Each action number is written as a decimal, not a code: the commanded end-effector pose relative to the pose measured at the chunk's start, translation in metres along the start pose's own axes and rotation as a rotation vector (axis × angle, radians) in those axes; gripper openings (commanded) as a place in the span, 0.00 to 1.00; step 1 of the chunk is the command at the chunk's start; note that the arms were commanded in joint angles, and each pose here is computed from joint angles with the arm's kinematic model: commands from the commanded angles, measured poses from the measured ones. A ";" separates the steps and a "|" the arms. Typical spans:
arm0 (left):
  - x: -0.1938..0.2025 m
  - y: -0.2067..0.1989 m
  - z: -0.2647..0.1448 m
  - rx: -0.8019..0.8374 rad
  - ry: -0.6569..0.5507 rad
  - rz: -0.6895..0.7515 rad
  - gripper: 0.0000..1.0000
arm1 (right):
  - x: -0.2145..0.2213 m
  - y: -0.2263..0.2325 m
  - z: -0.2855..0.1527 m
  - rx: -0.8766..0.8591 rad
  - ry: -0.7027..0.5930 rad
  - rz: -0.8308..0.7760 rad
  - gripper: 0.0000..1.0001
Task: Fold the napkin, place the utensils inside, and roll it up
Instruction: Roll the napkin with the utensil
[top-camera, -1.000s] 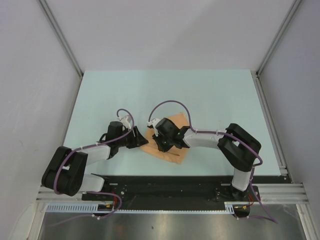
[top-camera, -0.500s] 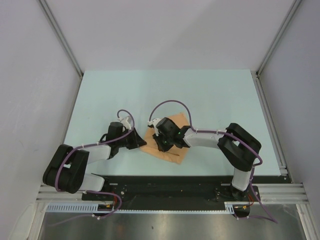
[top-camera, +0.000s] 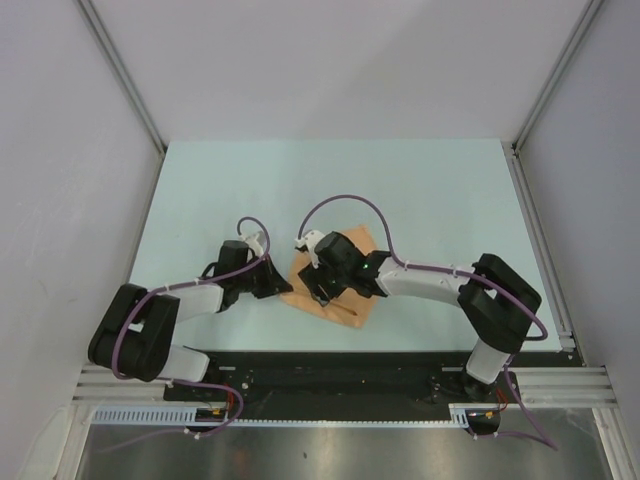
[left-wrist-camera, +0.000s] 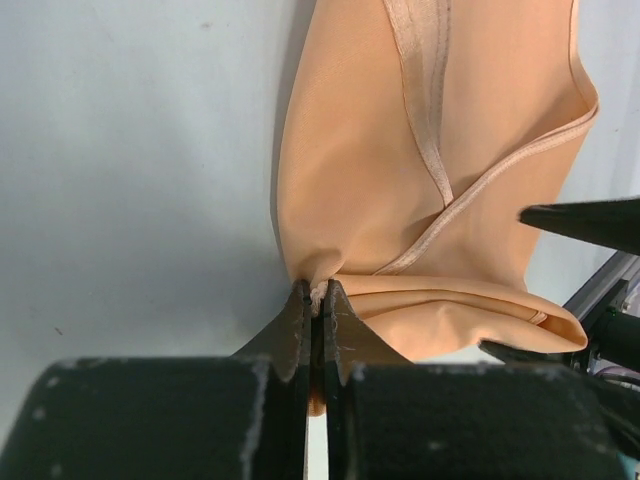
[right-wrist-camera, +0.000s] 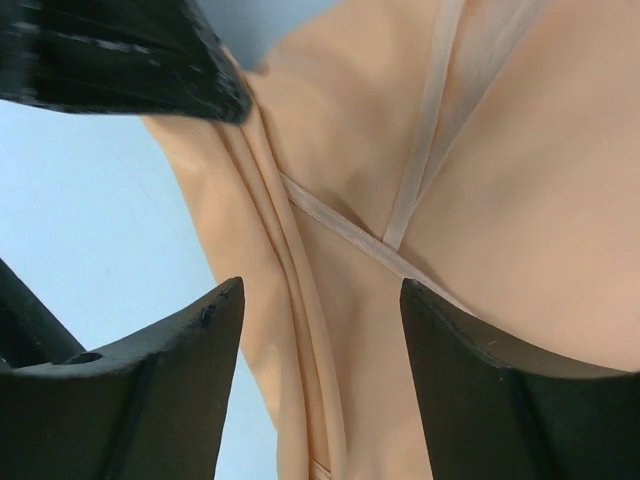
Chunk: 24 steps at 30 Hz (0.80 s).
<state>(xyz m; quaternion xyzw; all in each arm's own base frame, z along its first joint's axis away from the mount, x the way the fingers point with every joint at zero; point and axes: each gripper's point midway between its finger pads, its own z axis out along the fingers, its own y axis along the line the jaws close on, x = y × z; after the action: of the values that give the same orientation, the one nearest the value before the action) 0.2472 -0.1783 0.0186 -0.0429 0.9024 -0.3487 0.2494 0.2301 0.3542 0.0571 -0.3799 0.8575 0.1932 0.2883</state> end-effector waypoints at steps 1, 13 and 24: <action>0.001 0.003 0.000 -0.039 0.052 -0.041 0.00 | -0.023 0.024 -0.007 0.033 -0.129 -0.165 0.69; 0.001 0.003 0.002 -0.046 0.075 -0.042 0.00 | -0.010 0.038 0.031 0.093 -0.139 -0.318 0.70; -0.004 -0.004 0.003 -0.020 0.079 -0.039 0.00 | 0.031 0.022 0.049 0.034 0.017 -0.273 0.55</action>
<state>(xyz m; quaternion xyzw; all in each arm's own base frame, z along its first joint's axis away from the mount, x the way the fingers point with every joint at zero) 0.2484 -0.1803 0.0182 -0.0515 0.9139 -0.3430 0.2110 0.2180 0.3900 0.0272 -0.4884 0.7848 0.1288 0.3592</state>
